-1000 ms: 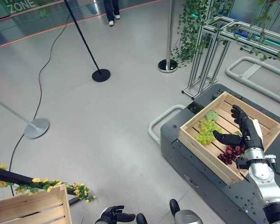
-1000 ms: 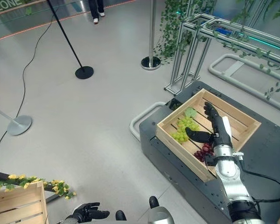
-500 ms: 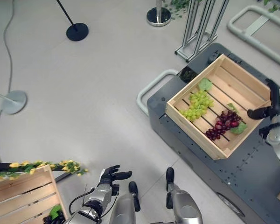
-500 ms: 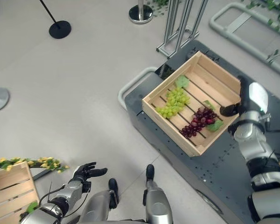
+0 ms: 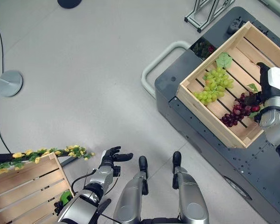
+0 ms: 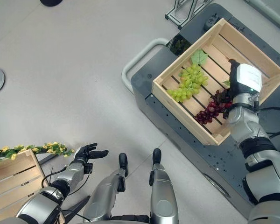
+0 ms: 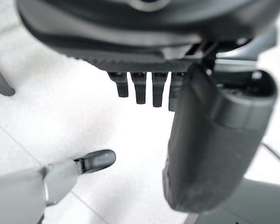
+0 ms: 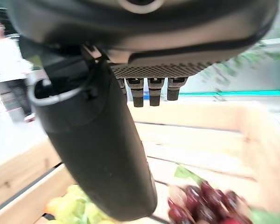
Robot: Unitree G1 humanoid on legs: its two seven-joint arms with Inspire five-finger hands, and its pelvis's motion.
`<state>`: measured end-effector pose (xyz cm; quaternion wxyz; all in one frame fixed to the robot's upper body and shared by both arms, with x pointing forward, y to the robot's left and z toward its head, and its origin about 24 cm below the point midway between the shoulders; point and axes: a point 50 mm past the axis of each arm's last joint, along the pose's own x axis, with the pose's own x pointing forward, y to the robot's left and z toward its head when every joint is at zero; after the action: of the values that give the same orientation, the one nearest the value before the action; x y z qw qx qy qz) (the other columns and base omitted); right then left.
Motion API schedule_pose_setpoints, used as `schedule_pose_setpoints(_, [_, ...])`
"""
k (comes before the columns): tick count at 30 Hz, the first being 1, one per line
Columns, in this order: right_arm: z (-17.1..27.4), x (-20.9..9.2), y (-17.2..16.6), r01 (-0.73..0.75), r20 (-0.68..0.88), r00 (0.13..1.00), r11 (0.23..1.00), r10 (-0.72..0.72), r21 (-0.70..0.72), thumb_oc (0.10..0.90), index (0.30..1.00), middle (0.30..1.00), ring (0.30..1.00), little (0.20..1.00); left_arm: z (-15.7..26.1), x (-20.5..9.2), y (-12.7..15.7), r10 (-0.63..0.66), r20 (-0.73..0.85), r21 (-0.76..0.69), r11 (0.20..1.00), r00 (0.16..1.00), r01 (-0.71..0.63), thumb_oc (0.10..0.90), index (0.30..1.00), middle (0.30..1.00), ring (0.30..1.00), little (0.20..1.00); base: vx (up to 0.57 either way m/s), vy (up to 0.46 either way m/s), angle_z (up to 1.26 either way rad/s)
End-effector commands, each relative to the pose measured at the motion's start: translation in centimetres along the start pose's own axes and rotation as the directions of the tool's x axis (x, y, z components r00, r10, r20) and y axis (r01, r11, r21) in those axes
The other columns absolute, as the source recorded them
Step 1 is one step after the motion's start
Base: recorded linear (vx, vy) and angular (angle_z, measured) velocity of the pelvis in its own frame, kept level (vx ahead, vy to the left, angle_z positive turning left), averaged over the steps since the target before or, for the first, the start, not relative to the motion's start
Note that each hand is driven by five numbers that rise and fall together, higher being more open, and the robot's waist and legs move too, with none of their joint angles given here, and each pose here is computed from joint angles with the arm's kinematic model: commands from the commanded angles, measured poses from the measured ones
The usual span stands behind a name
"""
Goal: Pick up the fruits from the basket on one side to the basket on the other side
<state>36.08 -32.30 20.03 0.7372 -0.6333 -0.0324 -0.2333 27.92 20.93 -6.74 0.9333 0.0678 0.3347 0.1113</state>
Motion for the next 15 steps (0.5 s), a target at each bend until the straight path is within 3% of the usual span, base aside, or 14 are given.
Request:
schedule_pose_setpoints(1, [-0.4,1.6,-4.1,0.062,0.027,0.998,0.982,-0.058,-0.180,0.800,0.900,0.900,0.900,0.900,0.4,0.1,1.8,0.040,0.020,0.009,0.999,0.999,-0.040,0.800,0.900,0.900,0.900,0.900,-0.01,-0.064,0.07])
schedule_pose_setpoints(8, [-0.6,1.7,-3.5,-0.021,0.048,0.998,0.947,0.039,-0.322,0.800,0.900,0.900,0.900,0.900,2.0,0.3,2.5,0.036,0.047,0.019,0.999,0.998,-0.037,0.800,0.900,0.900,0.900,0.900,-0.01,-0.040,0.07])
schedule_pose_setpoints(15, [0.6,2.1,-3.7,-0.077,0.089,0.985,0.846,0.145,-0.527,0.800,0.900,0.900,0.900,0.900,3.5,0.5,2.8,0.040,0.072,0.005,0.999,0.997,-0.041,0.800,0.900,0.900,0.900,0.900,-0.01,-0.019,0.00])
